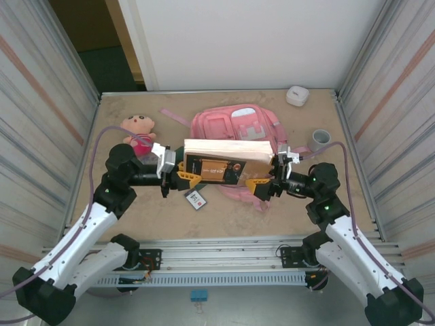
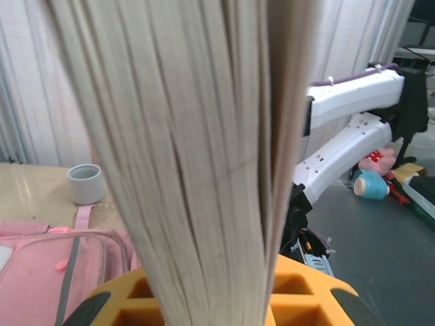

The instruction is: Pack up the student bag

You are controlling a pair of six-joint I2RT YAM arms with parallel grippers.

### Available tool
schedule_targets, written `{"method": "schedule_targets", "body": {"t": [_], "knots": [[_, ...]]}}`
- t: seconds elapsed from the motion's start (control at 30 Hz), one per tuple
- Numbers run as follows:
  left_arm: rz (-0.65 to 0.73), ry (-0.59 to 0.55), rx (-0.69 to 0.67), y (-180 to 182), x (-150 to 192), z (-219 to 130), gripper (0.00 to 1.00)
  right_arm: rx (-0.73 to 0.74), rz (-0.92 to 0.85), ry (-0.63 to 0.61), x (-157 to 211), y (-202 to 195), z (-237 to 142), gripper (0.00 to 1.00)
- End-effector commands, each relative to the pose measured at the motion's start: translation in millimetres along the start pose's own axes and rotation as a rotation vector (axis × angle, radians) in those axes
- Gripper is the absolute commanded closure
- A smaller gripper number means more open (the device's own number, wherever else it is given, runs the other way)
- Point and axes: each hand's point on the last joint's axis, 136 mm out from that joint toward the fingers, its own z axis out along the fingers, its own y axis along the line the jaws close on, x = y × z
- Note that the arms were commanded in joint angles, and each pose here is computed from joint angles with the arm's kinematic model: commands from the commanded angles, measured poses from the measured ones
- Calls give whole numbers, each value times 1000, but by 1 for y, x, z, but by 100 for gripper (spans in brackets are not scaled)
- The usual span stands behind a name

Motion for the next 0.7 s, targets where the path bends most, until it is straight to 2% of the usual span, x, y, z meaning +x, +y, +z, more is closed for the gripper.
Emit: {"method": "schedule_targets", "body": {"t": [0.0, 0.07, 0.13, 0.27, 0.33, 0.53, 0.6, 0.67], "knots": [[142, -33, 32, -8, -20, 0, 100, -161, -97, -8, -18, 41, 1, 0], [139, -10, -4, -1, -14, 1, 100, -177, -125, -17, -23, 48, 0, 3], [137, 4, -50, 7, -5, 0, 100, -191, -147, -28, -29, 55, -2, 10], [125, 9, -65, 9, 2, 0, 100, -182, -181, -58, -37, 61, -2, 33], [119, 8, -63, 8, 1, 0, 100, -161, -187, -68, -38, 58, -1, 41], [103, 10, -46, 6, 3, 2, 100, -160, -209, -82, -41, 59, 1, 56], [76, 17, -80, 13, 5, 2, 98, -157, -224, -92, -43, 60, 0, 66], [35, 32, -181, 31, 10, 0, 91, -140, -241, -108, -45, 60, -2, 89]]}}
